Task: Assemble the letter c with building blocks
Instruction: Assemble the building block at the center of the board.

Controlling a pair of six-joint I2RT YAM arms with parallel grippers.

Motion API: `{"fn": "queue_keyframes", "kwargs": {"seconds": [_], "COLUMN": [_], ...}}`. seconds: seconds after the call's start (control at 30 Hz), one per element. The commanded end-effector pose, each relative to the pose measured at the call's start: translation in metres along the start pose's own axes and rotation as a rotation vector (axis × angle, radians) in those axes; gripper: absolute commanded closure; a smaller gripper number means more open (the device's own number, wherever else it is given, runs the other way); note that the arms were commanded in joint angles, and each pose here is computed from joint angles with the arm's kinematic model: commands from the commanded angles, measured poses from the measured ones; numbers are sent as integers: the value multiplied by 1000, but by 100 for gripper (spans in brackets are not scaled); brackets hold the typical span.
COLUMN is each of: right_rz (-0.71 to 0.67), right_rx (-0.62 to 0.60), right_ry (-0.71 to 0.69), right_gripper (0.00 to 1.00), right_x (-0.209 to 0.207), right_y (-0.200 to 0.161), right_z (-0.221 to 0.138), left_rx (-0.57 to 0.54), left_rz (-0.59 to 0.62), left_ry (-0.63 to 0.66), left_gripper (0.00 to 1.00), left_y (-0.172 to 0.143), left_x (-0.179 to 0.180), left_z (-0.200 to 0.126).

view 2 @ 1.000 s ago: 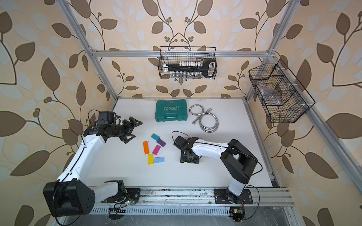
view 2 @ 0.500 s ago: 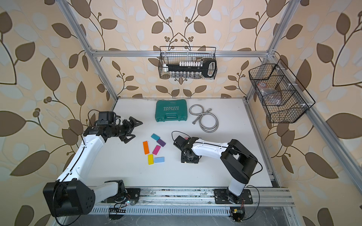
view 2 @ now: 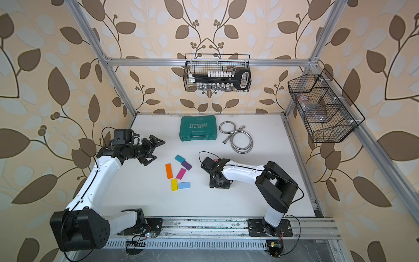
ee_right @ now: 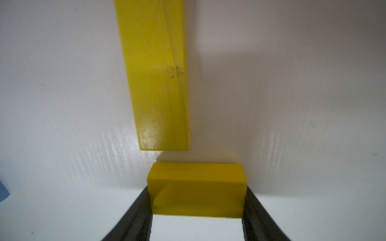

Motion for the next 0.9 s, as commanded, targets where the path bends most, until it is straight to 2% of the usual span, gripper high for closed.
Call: {"fn": "queue_keyframes", "kwargs": {"seconds": [0.0,0.87], "right_rz": [-2,7], "right_rx": [-22,-22], "right_ry": [-23,-25], "right_gripper": [42,40], "right_x": [3,3], "right_y": [8,15], "right_z": [0,5], "left_rx": [-18,-18], "left_rz": [22,22], "left_ry": [-27,-22], "left_gripper": [1,1], "left_y": [3,4], "left_x": [-6,-5], "left_z": [-6,-4]}}
Point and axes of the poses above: each gripper's point midway between its finger pads, its own z axis out along the fingers, its own x axis along the line the jaws close on, y = z × x, the point moved 7 cm from there along -z, back along the fingers, and after that the axes turned 7 degrees about z, right-handed, at the moved point
